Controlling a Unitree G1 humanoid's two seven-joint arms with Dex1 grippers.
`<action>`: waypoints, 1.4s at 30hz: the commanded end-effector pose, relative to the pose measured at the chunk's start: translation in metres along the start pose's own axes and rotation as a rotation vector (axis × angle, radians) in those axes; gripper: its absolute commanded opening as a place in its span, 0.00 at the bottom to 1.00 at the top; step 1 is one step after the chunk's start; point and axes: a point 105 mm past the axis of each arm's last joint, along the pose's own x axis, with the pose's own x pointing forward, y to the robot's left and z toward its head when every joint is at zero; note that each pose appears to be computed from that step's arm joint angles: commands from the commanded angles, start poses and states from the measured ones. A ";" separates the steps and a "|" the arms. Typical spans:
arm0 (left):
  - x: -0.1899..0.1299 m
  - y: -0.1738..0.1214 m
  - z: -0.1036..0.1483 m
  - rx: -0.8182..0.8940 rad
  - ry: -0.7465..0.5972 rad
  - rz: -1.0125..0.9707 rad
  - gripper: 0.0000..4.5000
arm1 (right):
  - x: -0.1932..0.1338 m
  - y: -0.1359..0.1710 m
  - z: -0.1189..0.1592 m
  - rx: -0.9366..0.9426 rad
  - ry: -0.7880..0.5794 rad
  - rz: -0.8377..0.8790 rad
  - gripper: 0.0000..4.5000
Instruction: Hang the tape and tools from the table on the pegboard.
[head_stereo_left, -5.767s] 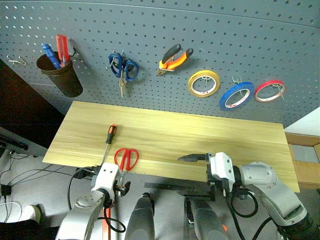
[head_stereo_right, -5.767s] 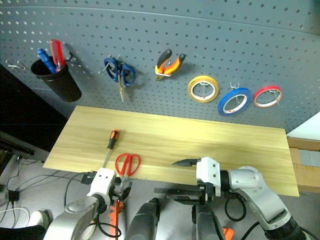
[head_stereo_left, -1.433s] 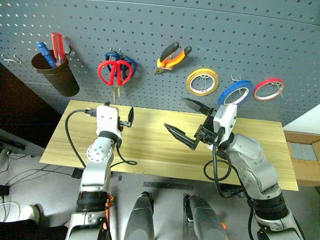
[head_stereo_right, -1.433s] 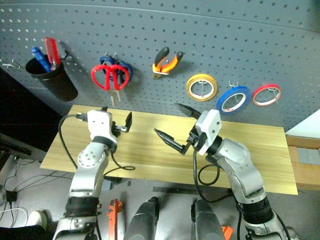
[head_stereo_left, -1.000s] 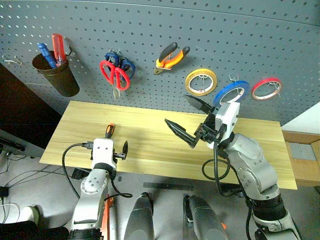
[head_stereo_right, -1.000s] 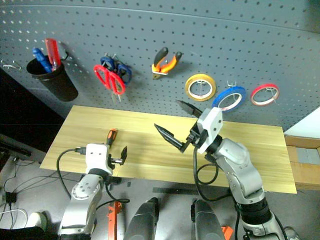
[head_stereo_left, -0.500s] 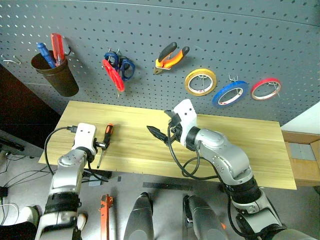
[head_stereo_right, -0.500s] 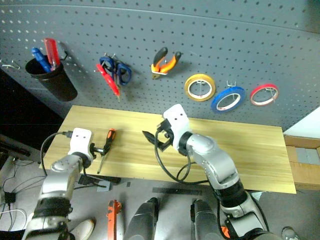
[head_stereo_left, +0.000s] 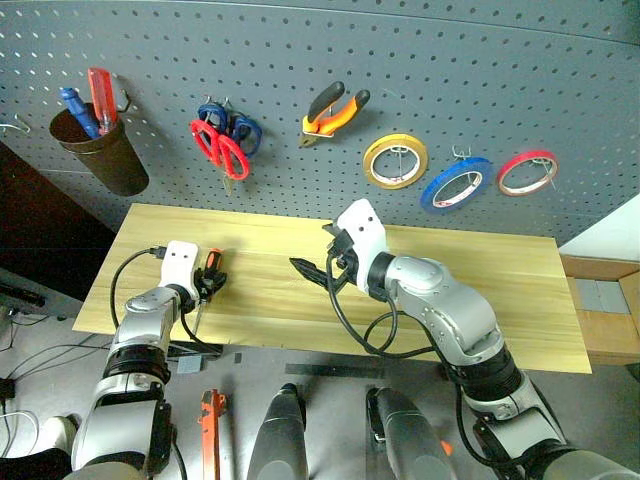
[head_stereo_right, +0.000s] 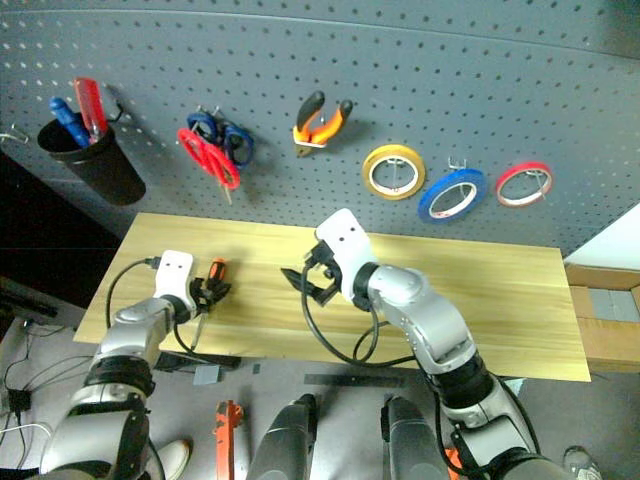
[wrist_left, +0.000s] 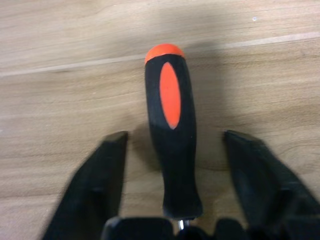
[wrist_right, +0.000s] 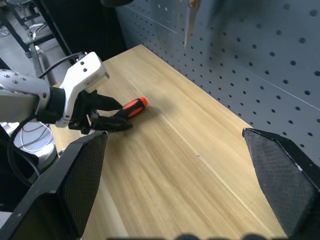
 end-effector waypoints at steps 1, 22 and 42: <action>-0.002 0.004 -0.017 0.002 0.071 0.014 0.41 | -0.005 0.006 0.018 -0.025 -0.090 0.026 1.00; -0.161 -0.015 0.077 0.365 -0.570 0.552 0.18 | -0.070 0.016 0.082 0.141 -0.471 0.053 1.00; -0.181 0.042 0.336 0.369 -1.275 0.762 0.18 | -0.042 -0.002 0.153 0.160 -0.757 -0.062 1.00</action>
